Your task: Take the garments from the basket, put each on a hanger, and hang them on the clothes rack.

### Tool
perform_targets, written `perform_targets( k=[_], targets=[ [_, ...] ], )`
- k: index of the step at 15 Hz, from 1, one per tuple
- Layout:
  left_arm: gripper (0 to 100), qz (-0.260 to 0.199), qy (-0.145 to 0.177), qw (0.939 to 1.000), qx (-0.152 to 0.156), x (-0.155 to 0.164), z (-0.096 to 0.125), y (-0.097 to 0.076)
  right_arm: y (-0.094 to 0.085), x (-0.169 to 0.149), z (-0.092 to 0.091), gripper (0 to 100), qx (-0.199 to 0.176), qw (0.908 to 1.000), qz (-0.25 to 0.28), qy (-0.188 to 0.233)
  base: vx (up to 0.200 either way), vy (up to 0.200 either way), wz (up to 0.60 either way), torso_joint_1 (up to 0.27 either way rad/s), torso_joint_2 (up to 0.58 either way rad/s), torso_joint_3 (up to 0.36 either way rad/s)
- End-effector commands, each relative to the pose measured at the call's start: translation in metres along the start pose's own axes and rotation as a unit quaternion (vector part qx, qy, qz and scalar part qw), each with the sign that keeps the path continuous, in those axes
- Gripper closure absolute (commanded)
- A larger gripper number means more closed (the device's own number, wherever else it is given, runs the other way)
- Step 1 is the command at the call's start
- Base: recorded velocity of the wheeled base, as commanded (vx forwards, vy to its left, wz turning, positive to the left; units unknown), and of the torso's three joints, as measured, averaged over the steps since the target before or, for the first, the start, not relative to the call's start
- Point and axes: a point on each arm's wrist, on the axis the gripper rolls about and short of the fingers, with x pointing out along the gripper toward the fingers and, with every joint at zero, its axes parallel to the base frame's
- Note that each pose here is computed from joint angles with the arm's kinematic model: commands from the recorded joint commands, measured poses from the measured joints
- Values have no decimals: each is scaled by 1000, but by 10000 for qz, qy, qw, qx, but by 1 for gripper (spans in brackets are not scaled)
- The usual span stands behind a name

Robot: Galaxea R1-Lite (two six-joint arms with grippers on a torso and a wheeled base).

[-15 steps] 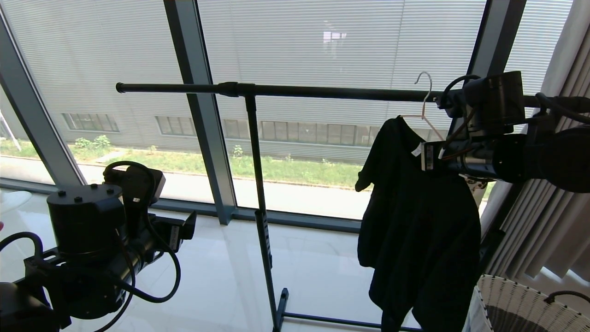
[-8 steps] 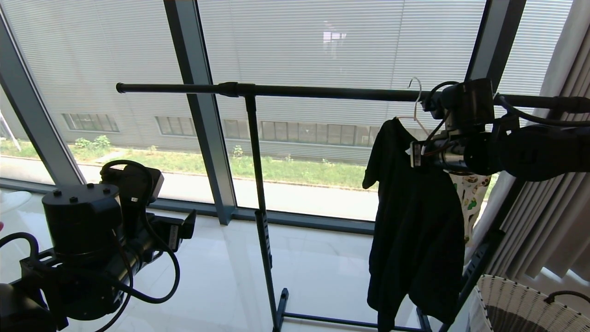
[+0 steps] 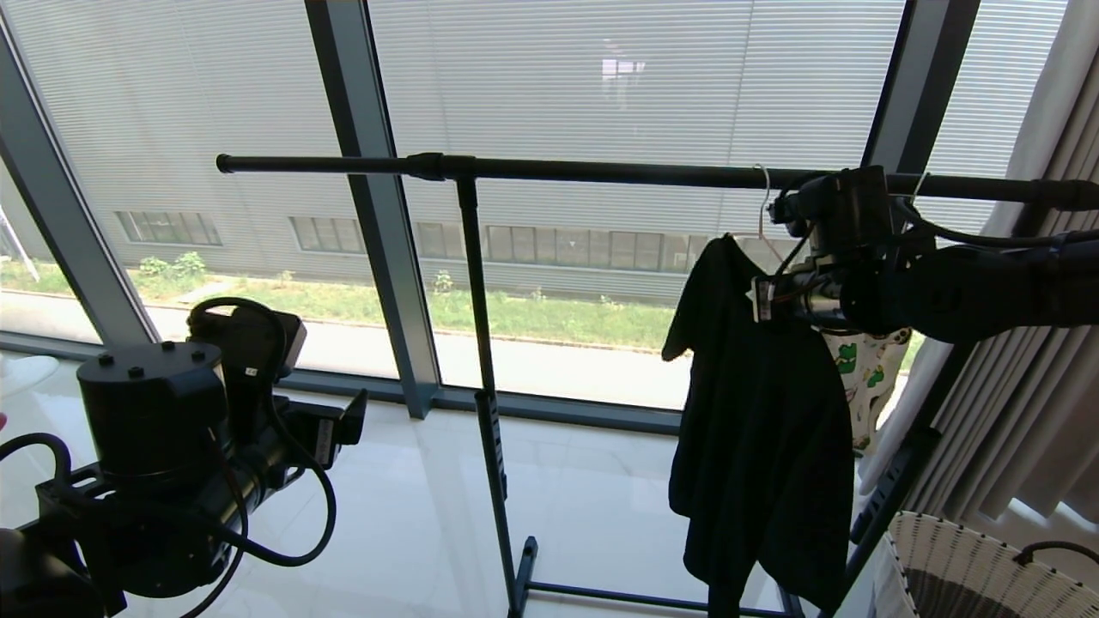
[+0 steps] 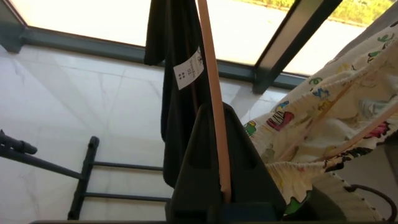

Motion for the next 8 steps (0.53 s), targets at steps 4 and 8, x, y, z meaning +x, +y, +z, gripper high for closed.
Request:
perform_targets(
  k=[4, 8],
  targets=[
    [0, 9, -8, 10000, -14, -1, 0, 1, -10, -29, 18, 0, 155, 9994, 59, -302, 0, 0, 0, 0, 0, 0],
    [0, 367, 107, 9993, -4, 1, -2, 2, -47, -111, 46, 0, 292, 9977, 113, -607, 0, 0, 0, 0, 0, 0]
  ],
)
